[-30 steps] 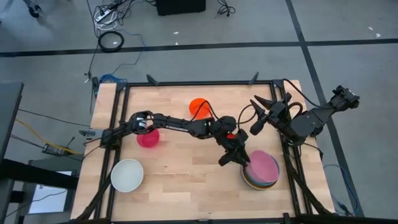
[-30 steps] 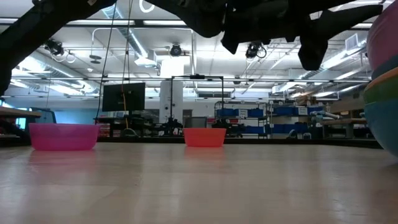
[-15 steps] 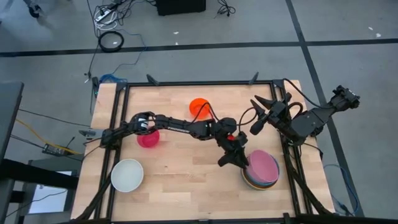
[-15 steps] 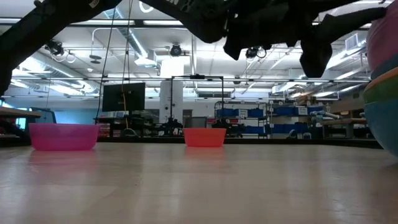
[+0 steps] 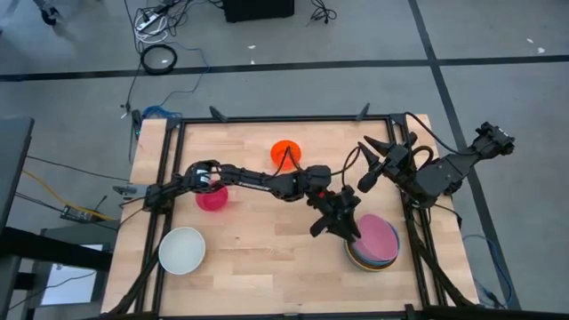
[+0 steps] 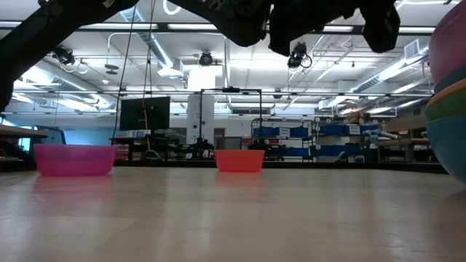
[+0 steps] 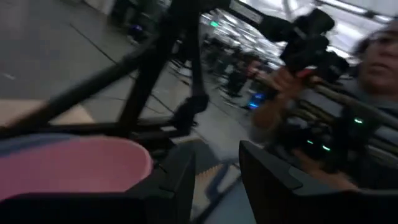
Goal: Nest bowls inside each other
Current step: Stack the pink bowl into the blue bowl
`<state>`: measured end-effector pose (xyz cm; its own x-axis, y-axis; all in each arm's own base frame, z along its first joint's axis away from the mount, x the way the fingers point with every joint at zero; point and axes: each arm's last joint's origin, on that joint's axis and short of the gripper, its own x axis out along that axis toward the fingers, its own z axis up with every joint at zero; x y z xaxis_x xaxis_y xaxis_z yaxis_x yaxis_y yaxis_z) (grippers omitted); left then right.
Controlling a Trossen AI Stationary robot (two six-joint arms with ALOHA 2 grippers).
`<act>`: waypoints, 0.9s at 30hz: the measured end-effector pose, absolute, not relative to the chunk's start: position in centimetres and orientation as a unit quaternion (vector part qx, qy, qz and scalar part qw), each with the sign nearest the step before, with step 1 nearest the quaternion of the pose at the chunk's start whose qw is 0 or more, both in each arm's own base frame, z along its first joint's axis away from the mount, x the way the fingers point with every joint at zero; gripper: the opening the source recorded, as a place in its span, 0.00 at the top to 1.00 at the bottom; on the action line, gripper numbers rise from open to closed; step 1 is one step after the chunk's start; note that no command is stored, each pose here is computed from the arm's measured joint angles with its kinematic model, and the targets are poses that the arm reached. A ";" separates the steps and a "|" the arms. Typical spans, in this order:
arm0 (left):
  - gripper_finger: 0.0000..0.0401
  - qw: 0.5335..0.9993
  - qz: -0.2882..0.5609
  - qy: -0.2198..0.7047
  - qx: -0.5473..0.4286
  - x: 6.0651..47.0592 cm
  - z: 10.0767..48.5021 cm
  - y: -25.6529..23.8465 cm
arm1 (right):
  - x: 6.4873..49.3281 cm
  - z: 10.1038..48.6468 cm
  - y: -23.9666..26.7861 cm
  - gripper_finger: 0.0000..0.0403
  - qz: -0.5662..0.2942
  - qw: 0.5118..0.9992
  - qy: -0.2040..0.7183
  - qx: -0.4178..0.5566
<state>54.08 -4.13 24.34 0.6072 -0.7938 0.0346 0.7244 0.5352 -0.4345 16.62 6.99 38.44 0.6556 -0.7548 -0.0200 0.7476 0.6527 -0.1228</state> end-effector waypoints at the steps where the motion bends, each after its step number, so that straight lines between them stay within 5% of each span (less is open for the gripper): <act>1: 0.67 0.880 -0.423 0.078 -0.201 54.1 24.4 -4.0 | 16.6 38.4 7.0 0.79 -0.413 0.908 0.035 -0.052; 11: 0.67 0.931 -0.315 0.093 -0.158 54.6 23.0 -3.2 | 16.6 38.4 7.0 0.79 -0.414 0.908 0.034 -0.050; 27: 0.67 0.928 -0.283 0.172 -0.172 54.3 21.3 -4.2 | 16.6 38.4 7.0 0.79 -0.414 0.908 0.033 -0.049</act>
<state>54.35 -4.24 21.33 0.7814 -0.5835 -0.2212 0.4652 0.7809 -0.4169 16.62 6.99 38.45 0.6555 -0.7549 -0.0199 0.7484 0.6529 -0.1168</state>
